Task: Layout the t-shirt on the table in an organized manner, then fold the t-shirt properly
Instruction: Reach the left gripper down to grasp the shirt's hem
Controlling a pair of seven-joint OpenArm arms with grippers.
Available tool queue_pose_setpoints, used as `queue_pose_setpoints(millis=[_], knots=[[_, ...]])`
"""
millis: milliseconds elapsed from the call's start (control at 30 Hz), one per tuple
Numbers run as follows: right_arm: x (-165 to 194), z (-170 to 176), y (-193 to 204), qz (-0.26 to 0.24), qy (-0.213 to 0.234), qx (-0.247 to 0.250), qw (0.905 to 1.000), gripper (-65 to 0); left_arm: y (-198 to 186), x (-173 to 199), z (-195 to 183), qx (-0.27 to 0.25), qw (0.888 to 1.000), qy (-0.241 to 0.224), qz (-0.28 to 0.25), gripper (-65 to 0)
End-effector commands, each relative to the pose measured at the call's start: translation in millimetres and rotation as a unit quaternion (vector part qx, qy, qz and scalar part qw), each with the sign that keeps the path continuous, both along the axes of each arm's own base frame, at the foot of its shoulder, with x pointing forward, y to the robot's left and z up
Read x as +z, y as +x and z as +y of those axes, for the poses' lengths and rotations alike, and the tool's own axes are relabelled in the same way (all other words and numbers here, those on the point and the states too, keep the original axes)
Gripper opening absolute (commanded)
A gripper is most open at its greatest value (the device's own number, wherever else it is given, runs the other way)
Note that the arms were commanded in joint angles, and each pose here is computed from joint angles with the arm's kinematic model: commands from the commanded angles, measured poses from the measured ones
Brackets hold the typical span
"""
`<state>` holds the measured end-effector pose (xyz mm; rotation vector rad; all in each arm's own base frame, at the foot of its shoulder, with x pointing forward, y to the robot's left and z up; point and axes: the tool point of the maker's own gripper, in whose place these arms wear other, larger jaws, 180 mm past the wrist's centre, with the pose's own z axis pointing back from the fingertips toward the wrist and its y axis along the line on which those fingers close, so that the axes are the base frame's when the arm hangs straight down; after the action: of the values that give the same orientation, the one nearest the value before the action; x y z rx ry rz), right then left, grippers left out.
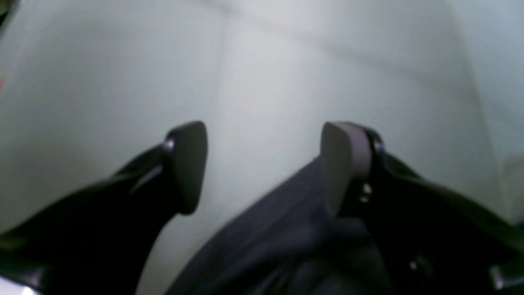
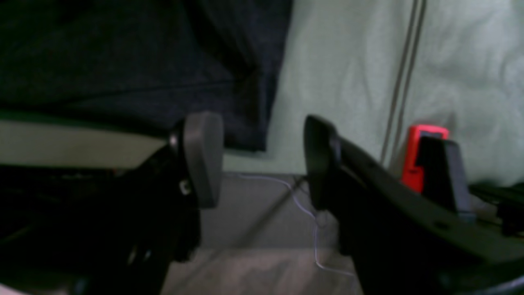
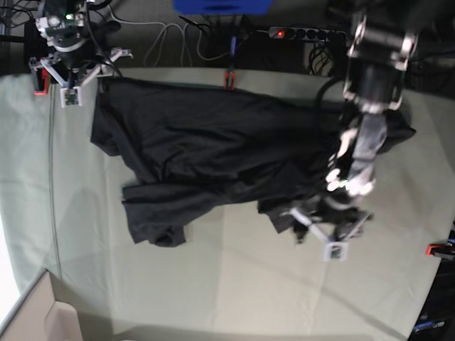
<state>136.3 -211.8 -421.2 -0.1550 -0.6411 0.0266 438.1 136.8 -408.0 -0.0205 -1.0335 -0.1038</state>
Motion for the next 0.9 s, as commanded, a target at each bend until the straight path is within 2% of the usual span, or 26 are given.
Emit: queue_pose_setpoints(millis=[0, 100, 200, 400, 500, 533, 600, 700, 800, 867], knots=[[6.6, -4.8, 0.4, -0.013, -0.005, -0.012, 0.9998, -32.9, 15.4, 6.9, -0.7, 0.000, 1.000, 0.007, -0.008, -22.8], [9.2, -20.4, -3.3, -0.018, -0.010, -0.054, 0.9983, -32.9, 24.9, -13.2, -22.3, -0.021, 0.999, 0.015, 0.030, -22.8], [13.3, -28.0, 2.6, -0.030, -0.013, -0.072, 0.9968, -32.9, 26.1, -23.4, -39.3, -0.044, 0.998, 0.027, 0.037, -22.8], [15.2, -30.0, 6.6, -0.035, -0.016, -0.071, 0.9967, -32.9, -2.8, -56.6, -62.2, -0.097, 0.992, 0.056, 0.059, -22.9], [18.9, -35.2, 12.3, -0.040, -0.025, -0.060, 0.9971, -32.9, -18.3, -70.8, -59.8, -0.099, 0.991, 0.058, 0.075, -24.2], [19.9, -36.0, 14.4, -0.042, -0.026, -0.059, 0.9970, -32.9, -21.7, -73.6, -59.1, -0.099, 0.990, 0.058, 0.078, -27.4], [20.3, -38.1, 16.8, -0.045, -0.027, -0.061, 0.9967, -32.9, -29.0, -80.1, -56.3, -0.098, 0.990, 0.059, 0.086, -38.9], [23.7, -41.1, 24.0, -0.052, -0.033, -0.054, 0.9967, -32.9, -29.9, -81.6, -40.6, -0.086, 0.990, 0.067, 0.088, -65.0], [25.1, -42.8, 28.3, -0.055, -0.036, -0.051, 0.9965, -32.9, -22.5, -75.7, -17.0, -0.042, 0.994, 0.050, 0.083, -61.8], [26.6, -42.8, 31.9, -0.060, -0.036, -0.051, 0.9963, -32.9, -16.7, -70.1, 1.6, -0.002, 0.997, 0.027, 0.077, -64.8]])
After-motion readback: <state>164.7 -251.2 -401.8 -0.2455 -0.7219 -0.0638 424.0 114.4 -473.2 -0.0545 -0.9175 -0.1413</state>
